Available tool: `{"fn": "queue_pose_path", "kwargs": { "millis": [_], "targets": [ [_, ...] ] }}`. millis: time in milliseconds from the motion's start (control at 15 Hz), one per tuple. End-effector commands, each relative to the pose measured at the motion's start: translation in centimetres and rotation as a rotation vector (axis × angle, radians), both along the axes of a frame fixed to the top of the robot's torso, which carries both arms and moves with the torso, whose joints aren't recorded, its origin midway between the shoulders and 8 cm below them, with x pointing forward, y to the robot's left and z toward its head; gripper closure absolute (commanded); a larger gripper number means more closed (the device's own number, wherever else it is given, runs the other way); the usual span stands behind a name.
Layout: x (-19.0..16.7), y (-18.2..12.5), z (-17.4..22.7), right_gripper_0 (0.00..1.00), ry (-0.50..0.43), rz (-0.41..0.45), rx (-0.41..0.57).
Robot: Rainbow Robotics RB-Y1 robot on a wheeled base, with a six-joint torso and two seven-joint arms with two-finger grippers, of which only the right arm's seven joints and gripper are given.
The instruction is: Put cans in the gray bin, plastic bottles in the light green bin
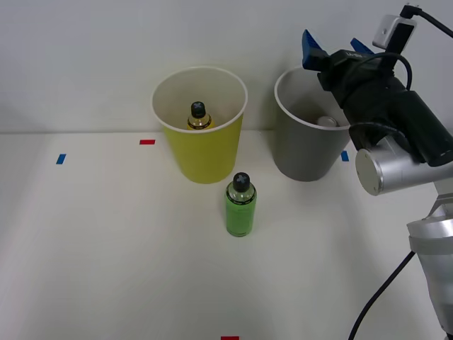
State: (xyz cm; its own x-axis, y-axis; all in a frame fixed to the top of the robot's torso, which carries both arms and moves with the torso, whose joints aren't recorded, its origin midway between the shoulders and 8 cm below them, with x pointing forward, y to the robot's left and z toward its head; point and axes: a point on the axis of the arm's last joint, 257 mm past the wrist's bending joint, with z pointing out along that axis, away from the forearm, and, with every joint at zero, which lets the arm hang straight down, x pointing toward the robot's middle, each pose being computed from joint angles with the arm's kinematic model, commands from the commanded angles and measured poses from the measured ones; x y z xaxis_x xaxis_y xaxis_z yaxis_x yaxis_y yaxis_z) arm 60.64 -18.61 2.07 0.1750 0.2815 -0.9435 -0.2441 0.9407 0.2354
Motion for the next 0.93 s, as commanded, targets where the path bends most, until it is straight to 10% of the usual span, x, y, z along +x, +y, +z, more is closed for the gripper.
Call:
{"fn": "queue_pose_path", "kwargs": {
  "millis": [67, 933],
  "targets": [
    [-0.1, 0.0, 0.4, 0.00, -0.016, 0.003, 0.006],
    [-10.1, -5.7, -4.3, 0.00, -0.028, -0.087, -0.134]
  ]
}}
